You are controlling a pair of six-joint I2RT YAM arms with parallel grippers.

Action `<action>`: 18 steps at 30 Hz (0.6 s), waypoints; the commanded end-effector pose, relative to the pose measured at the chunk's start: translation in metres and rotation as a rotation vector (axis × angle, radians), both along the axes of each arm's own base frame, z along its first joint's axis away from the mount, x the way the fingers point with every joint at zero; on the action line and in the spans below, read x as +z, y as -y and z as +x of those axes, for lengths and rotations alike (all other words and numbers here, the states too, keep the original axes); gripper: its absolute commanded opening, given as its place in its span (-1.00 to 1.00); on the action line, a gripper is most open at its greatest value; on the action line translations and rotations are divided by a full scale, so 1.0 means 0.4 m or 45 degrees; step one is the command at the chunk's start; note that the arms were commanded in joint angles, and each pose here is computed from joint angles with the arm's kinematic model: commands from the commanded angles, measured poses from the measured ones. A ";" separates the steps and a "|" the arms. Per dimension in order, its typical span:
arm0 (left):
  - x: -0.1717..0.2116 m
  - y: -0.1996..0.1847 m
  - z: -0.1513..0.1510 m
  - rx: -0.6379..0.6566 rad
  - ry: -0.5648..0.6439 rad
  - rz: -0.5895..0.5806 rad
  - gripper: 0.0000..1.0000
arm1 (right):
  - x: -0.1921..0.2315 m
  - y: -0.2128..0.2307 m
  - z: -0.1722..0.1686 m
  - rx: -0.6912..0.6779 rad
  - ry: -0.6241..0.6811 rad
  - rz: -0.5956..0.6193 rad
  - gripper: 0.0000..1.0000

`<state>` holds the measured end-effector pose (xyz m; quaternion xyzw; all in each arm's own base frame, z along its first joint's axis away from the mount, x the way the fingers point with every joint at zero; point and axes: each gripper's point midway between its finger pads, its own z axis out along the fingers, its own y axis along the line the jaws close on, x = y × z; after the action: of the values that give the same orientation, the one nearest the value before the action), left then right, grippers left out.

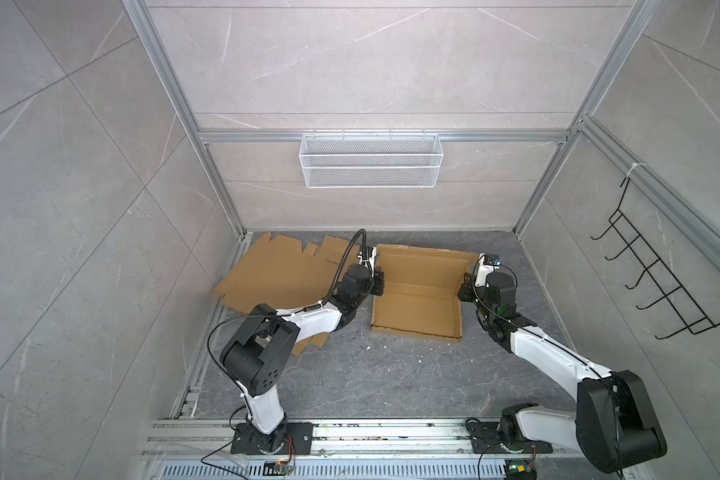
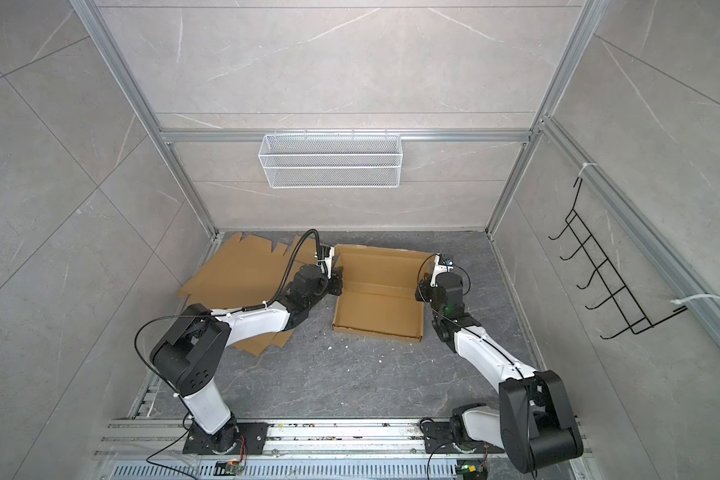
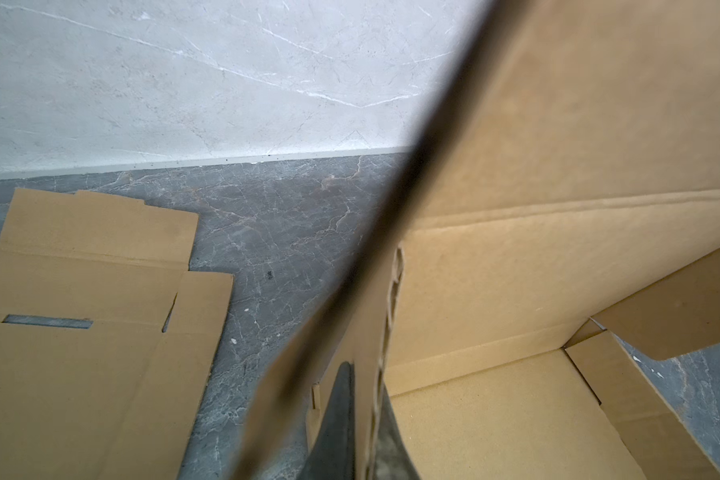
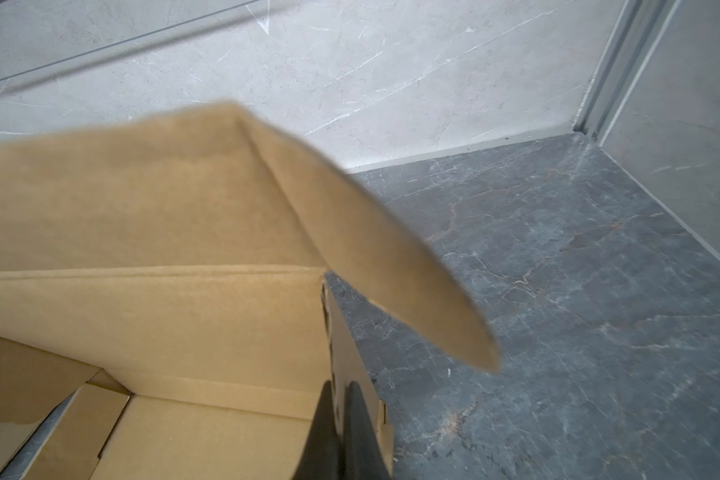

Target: Fold the paper box

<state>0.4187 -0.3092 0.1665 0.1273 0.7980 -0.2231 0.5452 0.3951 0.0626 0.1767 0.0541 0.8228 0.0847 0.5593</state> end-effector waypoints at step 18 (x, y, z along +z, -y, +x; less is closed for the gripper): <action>0.003 0.140 -0.092 -0.111 0.079 -0.093 -1.00 | -0.094 -0.023 -0.087 0.039 -0.131 0.052 -1.00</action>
<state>0.4062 -0.3262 0.1610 0.1149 0.7837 -0.2102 0.5732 0.3777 0.0499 0.1720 0.0832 0.8126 0.0761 0.5718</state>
